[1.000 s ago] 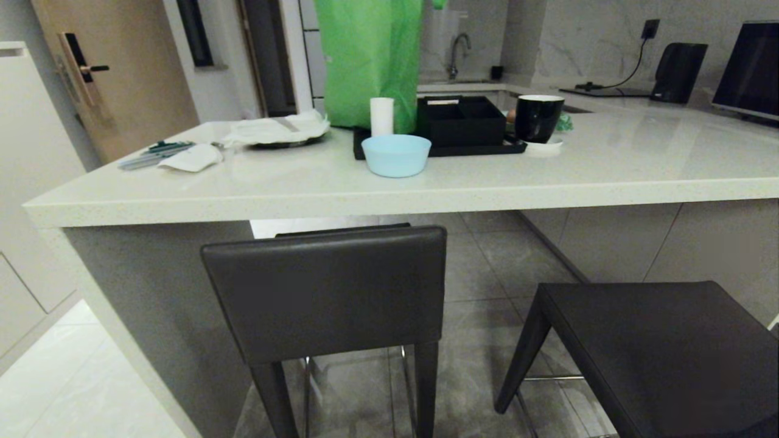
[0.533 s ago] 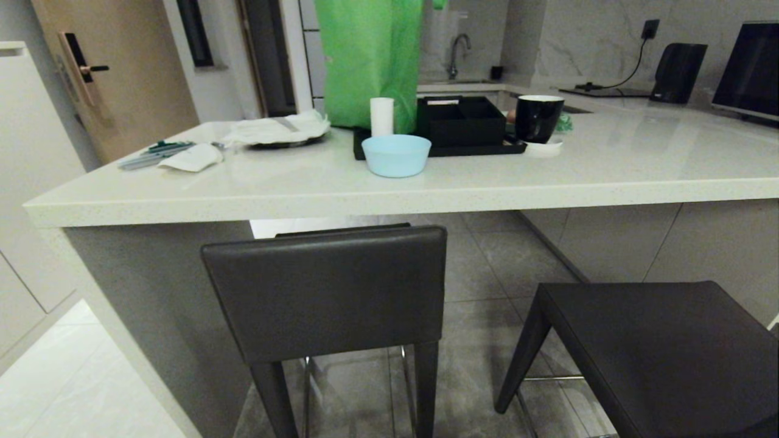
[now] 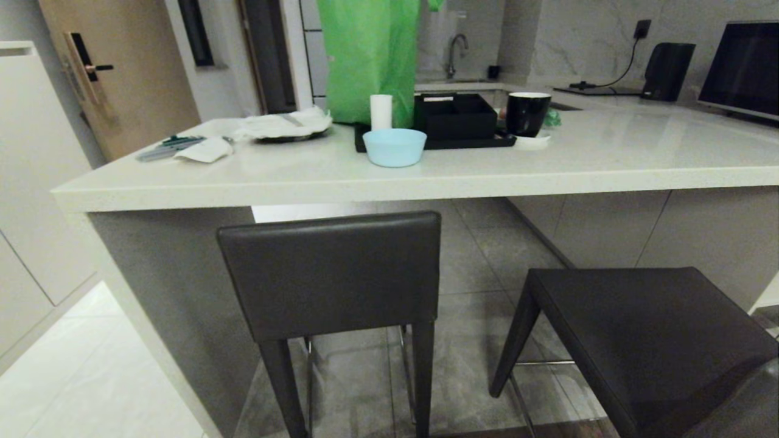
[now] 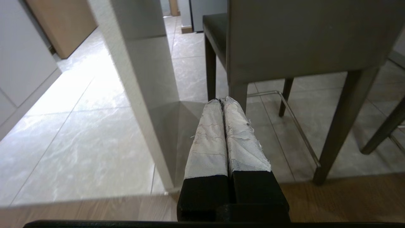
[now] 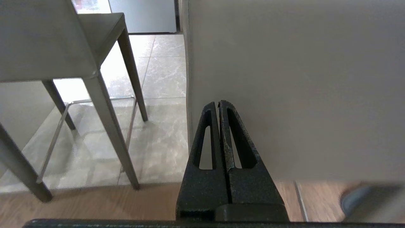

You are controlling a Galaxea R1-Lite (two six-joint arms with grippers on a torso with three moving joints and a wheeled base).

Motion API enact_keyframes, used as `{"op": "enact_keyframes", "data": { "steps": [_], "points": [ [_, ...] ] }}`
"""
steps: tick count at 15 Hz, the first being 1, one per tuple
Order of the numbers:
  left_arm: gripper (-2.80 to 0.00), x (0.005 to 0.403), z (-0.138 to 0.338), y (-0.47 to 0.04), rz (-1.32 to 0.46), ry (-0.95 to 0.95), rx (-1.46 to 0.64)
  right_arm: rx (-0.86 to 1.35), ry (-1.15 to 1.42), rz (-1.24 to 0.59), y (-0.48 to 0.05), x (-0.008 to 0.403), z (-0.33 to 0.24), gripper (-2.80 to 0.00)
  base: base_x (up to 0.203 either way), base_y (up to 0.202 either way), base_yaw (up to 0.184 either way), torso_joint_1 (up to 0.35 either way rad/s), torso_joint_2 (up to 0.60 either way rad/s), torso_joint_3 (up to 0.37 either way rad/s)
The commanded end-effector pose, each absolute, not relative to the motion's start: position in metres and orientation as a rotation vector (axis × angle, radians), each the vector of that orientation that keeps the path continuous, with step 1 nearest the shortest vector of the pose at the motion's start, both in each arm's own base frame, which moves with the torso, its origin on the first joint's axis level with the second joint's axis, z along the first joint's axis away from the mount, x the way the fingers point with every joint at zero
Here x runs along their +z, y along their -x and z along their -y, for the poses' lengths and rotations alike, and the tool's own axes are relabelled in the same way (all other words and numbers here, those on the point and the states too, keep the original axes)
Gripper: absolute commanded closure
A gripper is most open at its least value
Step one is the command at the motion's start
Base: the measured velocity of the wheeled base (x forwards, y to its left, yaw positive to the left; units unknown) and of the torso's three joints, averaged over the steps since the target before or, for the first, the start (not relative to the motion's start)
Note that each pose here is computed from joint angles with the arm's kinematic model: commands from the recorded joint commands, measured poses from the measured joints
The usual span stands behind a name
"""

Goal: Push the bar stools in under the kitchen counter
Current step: Push the gray chair back under the dining table

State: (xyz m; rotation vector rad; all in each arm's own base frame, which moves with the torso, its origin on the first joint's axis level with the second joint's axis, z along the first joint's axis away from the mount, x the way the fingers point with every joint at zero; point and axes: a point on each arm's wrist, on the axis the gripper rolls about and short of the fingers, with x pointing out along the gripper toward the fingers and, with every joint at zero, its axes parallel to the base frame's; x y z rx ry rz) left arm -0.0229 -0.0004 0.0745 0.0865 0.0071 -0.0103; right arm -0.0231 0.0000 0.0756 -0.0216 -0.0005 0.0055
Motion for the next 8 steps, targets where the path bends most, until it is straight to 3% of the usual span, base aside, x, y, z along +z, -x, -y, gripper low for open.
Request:
{"op": "enact_keyframes", "data": {
  "steps": [1, 8],
  "points": [
    [0.0, 0.0745, 0.0004, 0.0228, -0.009, -0.086, -0.01, 0.006, 0.021, -0.003, 0.0229, 0.0754, 0.0, 0.0, -0.199, 0.0, 0.0, -0.002, 0.0, 0.002],
    [0.0, 0.0747, 0.0004, 0.0228, -0.007, -0.08, -0.008, 0.007, 0.016, -0.005, 0.0228, 0.0755, 0.0, 0.0, -0.195, 0.0, -0.001, 0.001, 0.0, 0.002]
  ]
}}
